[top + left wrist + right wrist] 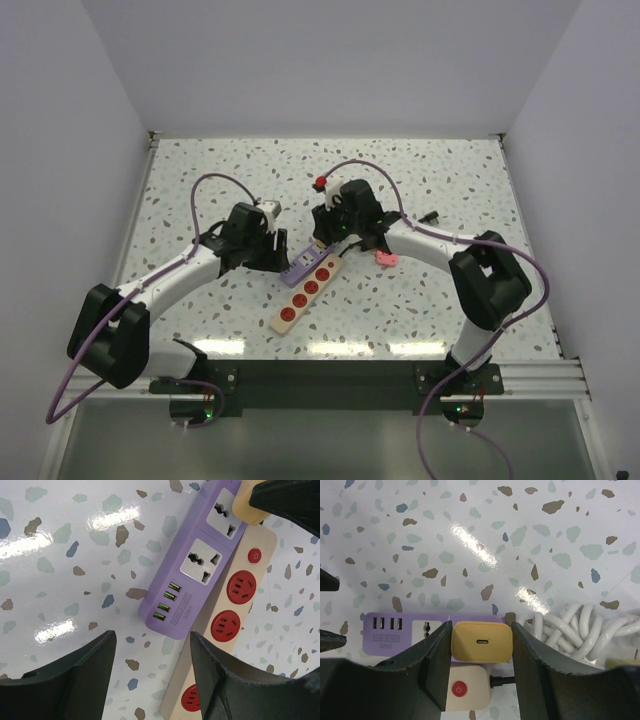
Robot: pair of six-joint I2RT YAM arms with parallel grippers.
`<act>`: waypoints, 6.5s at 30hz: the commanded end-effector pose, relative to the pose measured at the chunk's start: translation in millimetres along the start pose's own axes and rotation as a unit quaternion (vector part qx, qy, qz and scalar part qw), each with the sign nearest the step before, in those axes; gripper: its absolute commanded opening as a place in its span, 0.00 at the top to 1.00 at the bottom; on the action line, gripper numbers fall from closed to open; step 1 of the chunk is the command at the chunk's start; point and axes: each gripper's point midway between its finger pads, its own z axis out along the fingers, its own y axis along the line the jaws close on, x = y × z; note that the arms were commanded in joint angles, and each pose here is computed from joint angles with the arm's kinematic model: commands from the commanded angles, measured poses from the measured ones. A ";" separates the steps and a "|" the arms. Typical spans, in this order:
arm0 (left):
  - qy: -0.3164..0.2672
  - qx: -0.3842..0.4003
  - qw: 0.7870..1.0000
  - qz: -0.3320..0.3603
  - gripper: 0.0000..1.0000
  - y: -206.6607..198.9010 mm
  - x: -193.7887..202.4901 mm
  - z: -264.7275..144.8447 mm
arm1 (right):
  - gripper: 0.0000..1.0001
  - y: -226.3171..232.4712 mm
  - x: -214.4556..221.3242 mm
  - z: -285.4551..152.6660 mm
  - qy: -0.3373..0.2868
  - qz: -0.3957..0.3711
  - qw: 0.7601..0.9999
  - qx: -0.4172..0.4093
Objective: Insert the plug
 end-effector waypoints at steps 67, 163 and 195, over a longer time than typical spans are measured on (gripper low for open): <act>0.099 -0.023 0.995 -0.018 0.42 13.0 19.7 34.6 | 1.00 10.0 -12.1 4.6 -0.079 0.004 0.996 0.038; 0.152 -0.007 0.985 -0.080 0.67 5.9 43.8 55.0 | 1.00 42.1 214.3 -11.7 0.130 -0.037 0.989 0.066; 0.150 0.016 0.984 -0.091 0.70 -1.3 42.9 56.7 | 1.00 45.1 283.1 -30.4 0.197 -0.026 0.975 0.101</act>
